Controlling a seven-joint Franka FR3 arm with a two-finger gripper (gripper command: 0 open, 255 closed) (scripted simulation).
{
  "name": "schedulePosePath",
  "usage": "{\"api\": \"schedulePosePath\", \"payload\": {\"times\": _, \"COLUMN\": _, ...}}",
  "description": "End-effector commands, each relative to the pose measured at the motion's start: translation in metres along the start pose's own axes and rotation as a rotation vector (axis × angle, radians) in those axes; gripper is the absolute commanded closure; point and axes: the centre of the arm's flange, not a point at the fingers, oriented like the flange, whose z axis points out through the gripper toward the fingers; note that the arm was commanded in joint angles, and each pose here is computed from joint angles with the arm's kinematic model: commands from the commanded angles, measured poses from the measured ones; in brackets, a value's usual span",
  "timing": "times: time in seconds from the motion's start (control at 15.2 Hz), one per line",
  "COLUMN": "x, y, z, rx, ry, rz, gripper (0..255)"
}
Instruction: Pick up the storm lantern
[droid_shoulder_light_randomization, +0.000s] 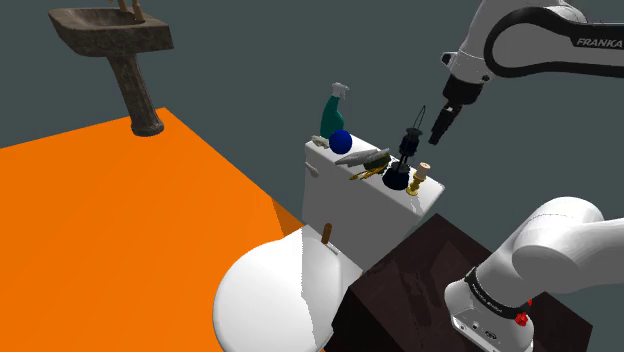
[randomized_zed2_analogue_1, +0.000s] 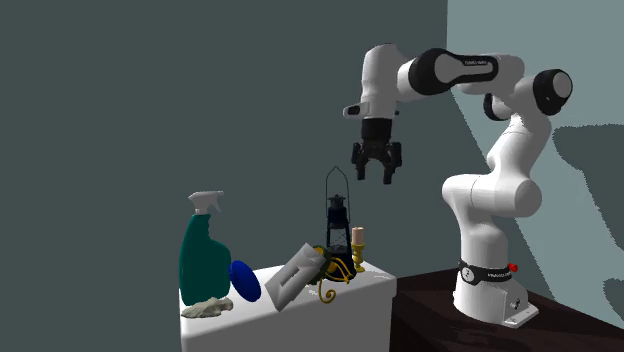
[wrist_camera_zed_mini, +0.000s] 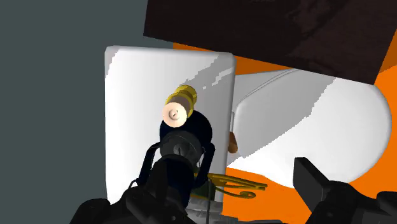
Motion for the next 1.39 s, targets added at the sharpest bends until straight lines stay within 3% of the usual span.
{"api": "schedulePosePath", "payload": {"times": 0.0, "x": 0.005, "y": 0.023, "z": 0.004, "rx": 0.009, "ry": 0.082, "rz": -0.013, "gripper": 0}}
{"api": "schedulePosePath", "payload": {"times": 0.26, "x": 0.018, "y": 0.067, "z": 0.011, "rx": 0.032, "ry": 0.234, "rz": -0.038, "gripper": 0}}
{"api": "schedulePosePath", "payload": {"times": 0.33, "x": 0.018, "y": 0.069, "z": 0.011, "rx": 0.034, "ry": 0.243, "rz": -0.039, "gripper": 0}}
{"api": "schedulePosePath", "payload": {"times": 0.92, "x": 0.018, "y": 0.067, "z": 0.051, "rx": 0.034, "ry": 0.243, "rz": -0.039, "gripper": 0}}
{"api": "schedulePosePath", "payload": {"times": 0.99, "x": 0.018, "y": 0.067, "z": 0.051, "rx": 0.034, "ry": 0.243, "rz": -0.039, "gripper": 255}}
{"api": "schedulePosePath", "payload": {"times": 1.32, "x": 0.017, "y": 0.067, "z": 0.050, "rx": 0.034, "ry": 0.243, "rz": -0.039, "gripper": 255}}
